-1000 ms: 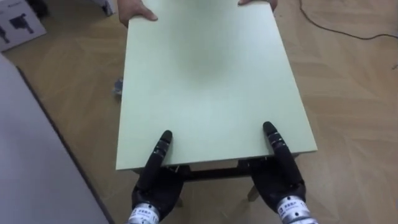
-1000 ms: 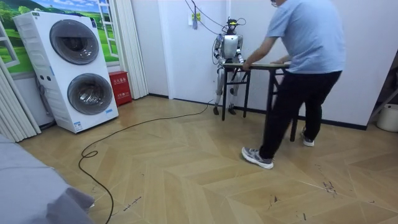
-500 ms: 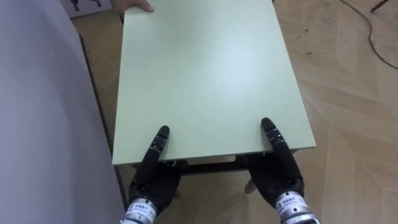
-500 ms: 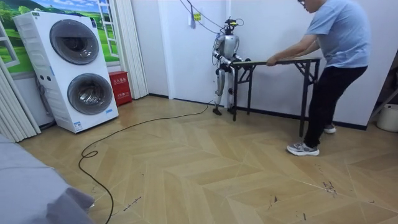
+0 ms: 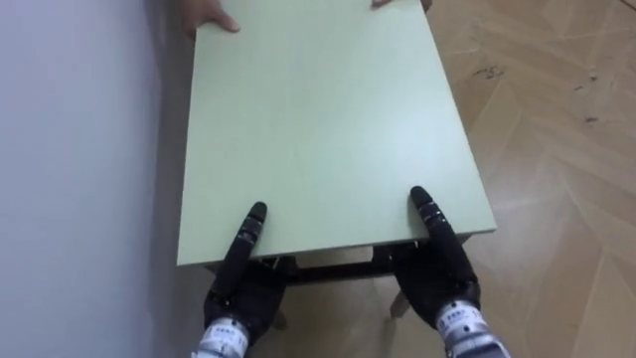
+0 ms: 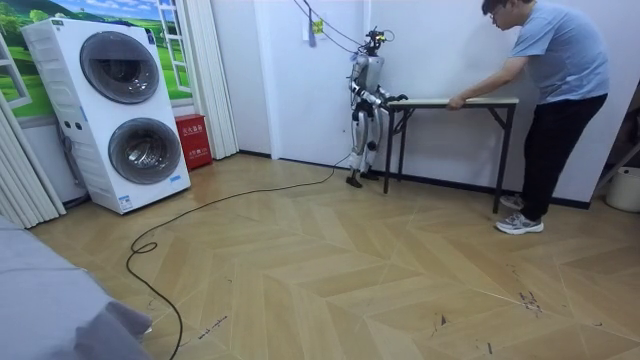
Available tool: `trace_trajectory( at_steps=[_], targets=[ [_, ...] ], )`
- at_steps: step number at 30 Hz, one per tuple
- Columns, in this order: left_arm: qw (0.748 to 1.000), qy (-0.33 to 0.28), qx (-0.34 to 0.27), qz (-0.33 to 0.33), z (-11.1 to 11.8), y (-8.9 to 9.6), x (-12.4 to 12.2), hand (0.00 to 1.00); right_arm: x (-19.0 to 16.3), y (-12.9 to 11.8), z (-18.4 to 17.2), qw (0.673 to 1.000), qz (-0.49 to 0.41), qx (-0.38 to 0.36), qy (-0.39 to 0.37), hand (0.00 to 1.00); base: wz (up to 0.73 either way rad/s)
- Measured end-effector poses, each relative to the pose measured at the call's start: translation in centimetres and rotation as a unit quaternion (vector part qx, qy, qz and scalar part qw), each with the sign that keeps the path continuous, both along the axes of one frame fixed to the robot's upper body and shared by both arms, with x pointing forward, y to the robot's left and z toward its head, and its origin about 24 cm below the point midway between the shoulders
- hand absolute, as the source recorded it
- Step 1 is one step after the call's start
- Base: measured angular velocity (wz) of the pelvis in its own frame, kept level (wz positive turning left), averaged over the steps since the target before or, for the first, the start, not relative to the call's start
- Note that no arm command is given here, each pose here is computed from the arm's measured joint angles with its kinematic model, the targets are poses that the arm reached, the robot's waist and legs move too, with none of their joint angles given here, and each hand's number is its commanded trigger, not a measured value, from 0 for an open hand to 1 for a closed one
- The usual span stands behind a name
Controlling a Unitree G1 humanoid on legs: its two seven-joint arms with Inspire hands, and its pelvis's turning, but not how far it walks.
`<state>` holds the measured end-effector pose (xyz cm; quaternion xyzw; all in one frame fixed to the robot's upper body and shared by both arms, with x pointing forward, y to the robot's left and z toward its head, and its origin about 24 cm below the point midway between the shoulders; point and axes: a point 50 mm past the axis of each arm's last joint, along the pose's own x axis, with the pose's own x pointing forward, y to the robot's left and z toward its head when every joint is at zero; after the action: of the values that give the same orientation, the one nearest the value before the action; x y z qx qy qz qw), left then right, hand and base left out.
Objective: Move table with human
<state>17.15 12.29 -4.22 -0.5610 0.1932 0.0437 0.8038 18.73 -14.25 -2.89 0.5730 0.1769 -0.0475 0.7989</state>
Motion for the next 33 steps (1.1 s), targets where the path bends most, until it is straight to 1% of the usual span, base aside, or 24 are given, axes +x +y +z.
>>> trace_trajectory(
  at_steps=[5,9,15,26,33],
  targets=[
    [1.0,0.008,0.004,-0.003,-0.1,-0.1,0.0,1.0,-0.3,-0.1,-0.3,1.0,-0.005,0.004,0.011,1.0,0.22],
    [1.0,0.019,0.014,-0.006,-0.5,-0.1,-0.1,1.0,-0.9,0.2,-0.9,1.0,-0.012,0.011,0.026,1.0,0.16],
    [0.999,0.025,0.018,-0.013,-0.4,-0.6,0.3,1.0,-0.9,-0.5,-0.9,0.999,-0.023,0.012,0.036,1.0,0.31],
    [0.999,0.025,0.022,-0.015,-0.4,-0.5,0.3,1.0,-0.9,-0.4,-1.0,0.999,-0.023,0.014,0.038,1.0,-0.01],
    [0.998,0.044,0.032,-0.02,-1.2,-0.2,-0.2,1.0,-1.5,-0.4,-2.3,0.998,-0.022,0.018,0.056,1.0,0.0]
  ],
)
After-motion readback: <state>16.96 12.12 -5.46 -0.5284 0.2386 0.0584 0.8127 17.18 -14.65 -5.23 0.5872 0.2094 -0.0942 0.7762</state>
